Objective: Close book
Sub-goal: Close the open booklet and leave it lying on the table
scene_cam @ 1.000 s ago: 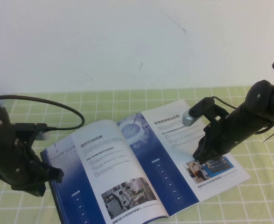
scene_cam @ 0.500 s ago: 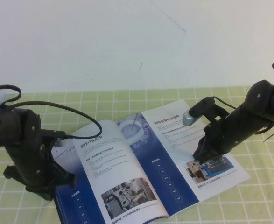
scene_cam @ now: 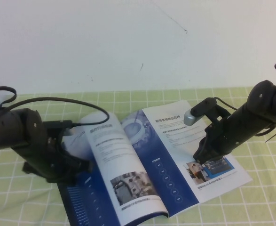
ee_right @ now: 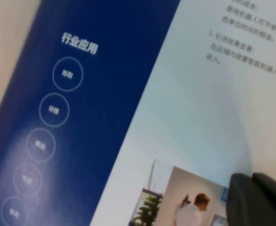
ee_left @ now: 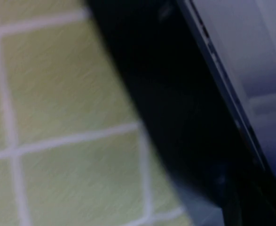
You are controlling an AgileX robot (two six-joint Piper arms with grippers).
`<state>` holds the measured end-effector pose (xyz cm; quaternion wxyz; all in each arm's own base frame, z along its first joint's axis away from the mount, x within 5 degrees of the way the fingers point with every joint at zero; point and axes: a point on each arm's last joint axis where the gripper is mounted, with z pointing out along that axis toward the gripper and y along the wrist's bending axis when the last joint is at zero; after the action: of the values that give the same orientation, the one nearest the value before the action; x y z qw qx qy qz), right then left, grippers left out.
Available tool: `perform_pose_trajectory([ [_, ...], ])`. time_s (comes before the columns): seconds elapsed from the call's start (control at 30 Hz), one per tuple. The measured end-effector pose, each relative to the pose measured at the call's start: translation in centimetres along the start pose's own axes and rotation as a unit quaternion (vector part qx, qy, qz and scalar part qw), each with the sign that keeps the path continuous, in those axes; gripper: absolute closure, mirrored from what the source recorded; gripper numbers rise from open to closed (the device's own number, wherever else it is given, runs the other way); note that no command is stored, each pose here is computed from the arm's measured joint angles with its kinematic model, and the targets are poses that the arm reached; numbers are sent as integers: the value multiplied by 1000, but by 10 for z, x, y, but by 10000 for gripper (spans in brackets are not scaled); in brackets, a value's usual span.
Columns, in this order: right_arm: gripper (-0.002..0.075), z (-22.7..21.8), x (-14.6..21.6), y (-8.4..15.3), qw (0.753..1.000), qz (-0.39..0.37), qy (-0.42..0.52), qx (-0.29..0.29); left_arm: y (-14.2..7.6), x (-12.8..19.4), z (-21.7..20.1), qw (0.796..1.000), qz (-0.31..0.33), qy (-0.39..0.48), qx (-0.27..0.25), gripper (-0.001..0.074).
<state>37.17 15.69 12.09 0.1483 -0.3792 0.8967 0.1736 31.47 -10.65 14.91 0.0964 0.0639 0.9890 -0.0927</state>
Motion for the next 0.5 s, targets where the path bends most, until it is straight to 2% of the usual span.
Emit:
perform_pose_trajectory([
  [0.27, 729, 1, -2, 1, 1000, 17, -9, -8, -31, -13, 7, 993, -11, -84, 87, 738],
  [0.5, 729, -4, -7, 0, 1000, 6, -10, -6, -59, -24, 1, 974, -20, -155, 166, 738],
])
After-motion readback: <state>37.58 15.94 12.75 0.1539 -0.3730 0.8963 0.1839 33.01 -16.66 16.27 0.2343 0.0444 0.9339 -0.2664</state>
